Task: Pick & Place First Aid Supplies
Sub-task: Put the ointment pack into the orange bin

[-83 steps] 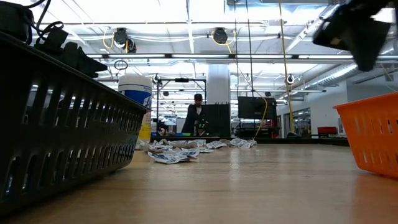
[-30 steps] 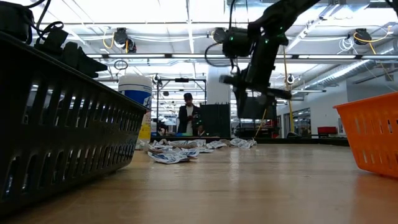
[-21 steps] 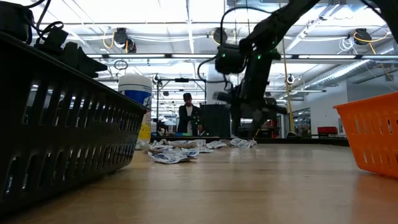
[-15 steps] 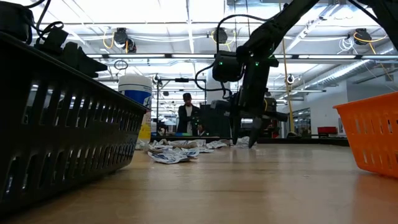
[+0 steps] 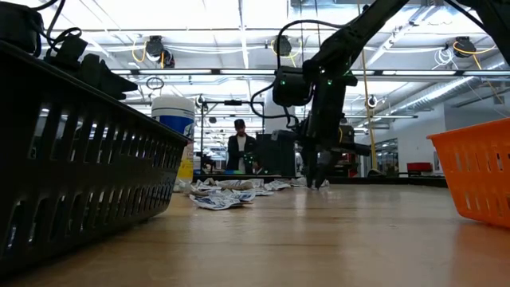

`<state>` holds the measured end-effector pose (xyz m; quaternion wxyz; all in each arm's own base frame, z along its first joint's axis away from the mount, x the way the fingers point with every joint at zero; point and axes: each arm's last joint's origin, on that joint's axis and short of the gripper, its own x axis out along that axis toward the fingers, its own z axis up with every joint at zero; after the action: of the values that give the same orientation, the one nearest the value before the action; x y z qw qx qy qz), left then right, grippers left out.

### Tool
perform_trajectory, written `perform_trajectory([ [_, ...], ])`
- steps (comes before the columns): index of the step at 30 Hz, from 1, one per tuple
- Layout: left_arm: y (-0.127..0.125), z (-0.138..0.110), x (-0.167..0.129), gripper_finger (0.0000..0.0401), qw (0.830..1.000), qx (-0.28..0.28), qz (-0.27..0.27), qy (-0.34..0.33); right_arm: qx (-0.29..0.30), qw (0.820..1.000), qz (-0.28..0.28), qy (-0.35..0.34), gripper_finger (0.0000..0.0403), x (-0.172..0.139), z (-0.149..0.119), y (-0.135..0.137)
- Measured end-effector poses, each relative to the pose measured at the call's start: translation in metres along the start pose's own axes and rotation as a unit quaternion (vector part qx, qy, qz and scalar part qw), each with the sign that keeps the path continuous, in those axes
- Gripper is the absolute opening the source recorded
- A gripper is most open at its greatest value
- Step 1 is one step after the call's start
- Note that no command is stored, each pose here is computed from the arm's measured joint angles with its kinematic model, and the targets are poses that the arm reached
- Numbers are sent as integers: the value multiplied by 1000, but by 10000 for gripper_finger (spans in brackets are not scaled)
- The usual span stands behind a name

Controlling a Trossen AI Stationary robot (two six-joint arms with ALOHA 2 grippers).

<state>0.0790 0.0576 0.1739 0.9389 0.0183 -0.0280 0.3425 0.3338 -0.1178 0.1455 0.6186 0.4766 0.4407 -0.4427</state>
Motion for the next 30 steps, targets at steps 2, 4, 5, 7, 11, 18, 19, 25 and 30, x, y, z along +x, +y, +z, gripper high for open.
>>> perform_trajectory([
  [2, 0, 0, 0, 397, 1000, 0, 0, 0, -7, 1000, 0, 0, 11, 0, -1, 0],
  [4, 0, 0, 0, 397, 1000, 0, 0, 0, -9, 1000, -2, 1, 11, -4, -1, -1],
  [5, 0, 0, 0, 397, 1000, 0, 0, 0, -11, 1000, -4, 2, 12, -7, -2, -1],
  [7, 0, 0, 0, 397, 1000, 0, 0, 0, -21, 1000, -4, 1, 8, -14, -2, -3],
  [11, 0, 0, 0, 397, 1000, 0, 0, 0, -51, 999, -1, -1, 5, -34, -3, -7],
  [18, 0, 0, 0, 397, 1000, 0, 0, 0, -107, 994, -20, 13, 3, -69, -9, -22],
  [19, 0, 0, 0, 397, 1000, 0, 0, 0, -115, 993, -27, 17, 3, -72, -10, -25],
  [25, 0, 0, 0, 397, 1000, 0, 0, 0, -158, 985, -60, 45, 2, -92, -17, -40],
  [30, 0, 0, 0, 397, 1000, 0, 0, 0, -178, 980, -73, 57, 2, -104, -20, -48],
])
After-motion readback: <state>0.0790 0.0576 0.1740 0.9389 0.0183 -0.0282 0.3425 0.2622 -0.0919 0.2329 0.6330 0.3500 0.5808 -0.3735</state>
